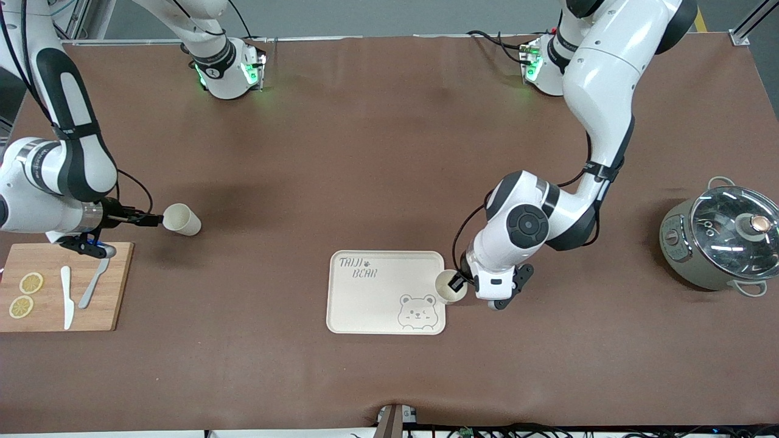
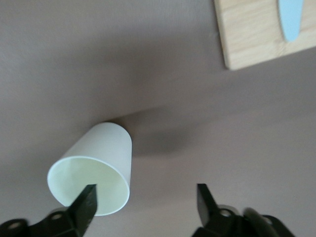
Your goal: Place white IKEA cup upright on tray with both arms
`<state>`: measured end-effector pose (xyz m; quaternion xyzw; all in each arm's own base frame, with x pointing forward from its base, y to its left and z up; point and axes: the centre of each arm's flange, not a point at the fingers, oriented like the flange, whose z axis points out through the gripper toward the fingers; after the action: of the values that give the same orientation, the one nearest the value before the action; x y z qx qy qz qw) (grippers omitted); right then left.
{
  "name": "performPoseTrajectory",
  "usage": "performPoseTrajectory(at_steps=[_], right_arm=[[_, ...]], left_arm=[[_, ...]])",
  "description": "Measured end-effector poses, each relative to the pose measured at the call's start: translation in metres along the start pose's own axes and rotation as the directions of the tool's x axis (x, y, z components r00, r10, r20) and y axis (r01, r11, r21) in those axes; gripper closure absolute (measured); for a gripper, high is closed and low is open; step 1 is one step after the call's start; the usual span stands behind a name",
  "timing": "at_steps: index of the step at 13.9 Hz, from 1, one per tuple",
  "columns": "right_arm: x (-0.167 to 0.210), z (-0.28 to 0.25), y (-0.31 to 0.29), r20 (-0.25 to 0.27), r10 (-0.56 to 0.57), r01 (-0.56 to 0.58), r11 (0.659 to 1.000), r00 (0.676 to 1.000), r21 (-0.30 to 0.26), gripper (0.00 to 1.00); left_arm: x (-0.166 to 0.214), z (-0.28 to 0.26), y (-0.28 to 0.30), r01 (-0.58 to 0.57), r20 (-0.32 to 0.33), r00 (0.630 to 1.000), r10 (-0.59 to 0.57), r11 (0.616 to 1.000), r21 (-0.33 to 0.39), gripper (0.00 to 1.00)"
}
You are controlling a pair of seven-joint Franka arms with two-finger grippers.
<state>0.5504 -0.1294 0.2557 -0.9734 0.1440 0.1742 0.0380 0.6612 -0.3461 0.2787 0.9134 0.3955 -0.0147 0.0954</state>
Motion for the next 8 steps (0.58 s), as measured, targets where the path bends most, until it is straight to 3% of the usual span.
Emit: performPoseTrajectory(at_steps=[2,8], right_arm=[[-0.003,0.009,0.0,0.015,0.002,-0.002,1.0,1.0,0.002,0.38],[-0.008,0.028,-0.006,0.004,0.012,-0.012,0.999,1.0,0.034,0.38]], left_arm=[[-0.008,0.011,0.003,0.027,0.002,1.0,-0.027,1.0,-0.016,0.96],[-0.039,0.036,0.01,0.115,0.016,0.993,-0.115,0.993,-0.025,0.96]])
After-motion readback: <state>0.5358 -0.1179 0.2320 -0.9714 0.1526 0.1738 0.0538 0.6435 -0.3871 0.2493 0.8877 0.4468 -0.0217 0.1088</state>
